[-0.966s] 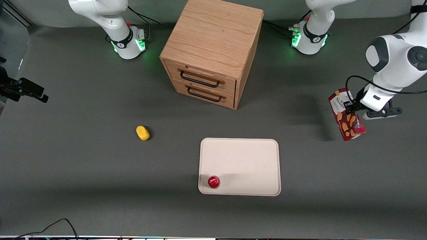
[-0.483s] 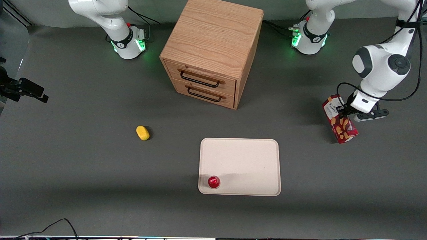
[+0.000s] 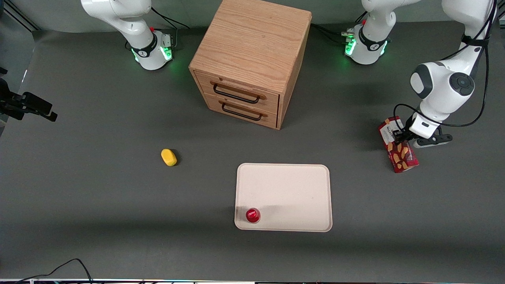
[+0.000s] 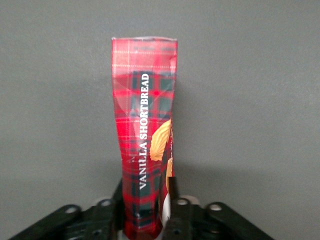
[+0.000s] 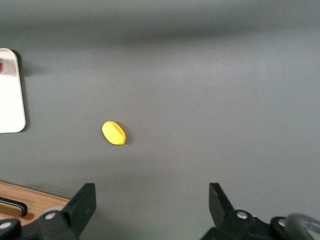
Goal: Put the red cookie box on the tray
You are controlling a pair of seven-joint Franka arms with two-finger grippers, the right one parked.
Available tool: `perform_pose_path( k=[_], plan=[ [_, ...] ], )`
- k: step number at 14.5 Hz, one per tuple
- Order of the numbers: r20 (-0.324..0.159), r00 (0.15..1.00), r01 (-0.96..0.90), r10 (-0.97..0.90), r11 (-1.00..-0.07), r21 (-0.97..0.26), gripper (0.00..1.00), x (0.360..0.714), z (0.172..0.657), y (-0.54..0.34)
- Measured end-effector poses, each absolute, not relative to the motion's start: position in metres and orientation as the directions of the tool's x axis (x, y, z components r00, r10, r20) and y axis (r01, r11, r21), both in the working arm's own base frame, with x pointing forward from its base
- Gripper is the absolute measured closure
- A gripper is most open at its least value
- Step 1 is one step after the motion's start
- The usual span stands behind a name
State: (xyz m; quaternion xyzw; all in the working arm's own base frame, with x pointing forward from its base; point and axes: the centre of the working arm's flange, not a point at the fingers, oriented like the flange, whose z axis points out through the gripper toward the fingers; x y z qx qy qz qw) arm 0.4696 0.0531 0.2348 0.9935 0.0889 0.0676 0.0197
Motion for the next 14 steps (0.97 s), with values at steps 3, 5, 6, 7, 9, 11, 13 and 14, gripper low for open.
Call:
perform_pose_path(
  k=[3, 5, 6, 7, 9, 11, 13, 14],
  plan=[
    [0.137, 0.974, 0.173, 0.179, -0.984, 0.051, 0.25, 0.473, 0.240, 0.053],
    [0.129, 0.976, 0.171, 0.176, -0.984, 0.051, 0.04, 0.480, 0.255, 0.054],
    [0.121, 0.977, 0.169, 0.174, -0.984, 0.050, 0.00, 0.485, 0.268, 0.054],
    [0.111, 0.979, 0.165, 0.170, -0.985, 0.050, 0.00, 0.490, 0.284, 0.053],
    [0.089, 0.984, 0.153, 0.156, -0.987, 0.048, 0.00, 0.501, 0.322, 0.050],
    [0.048, 0.989, 0.135, 0.137, -0.990, 0.046, 0.00, 0.509, 0.368, 0.042],
    [-0.002, 0.993, 0.114, 0.114, -0.992, 0.046, 0.00, 0.516, 0.420, 0.031],
    [-0.021, 0.994, 0.110, 0.109, -0.993, 0.045, 0.00, 0.519, 0.446, 0.027]
  ],
)
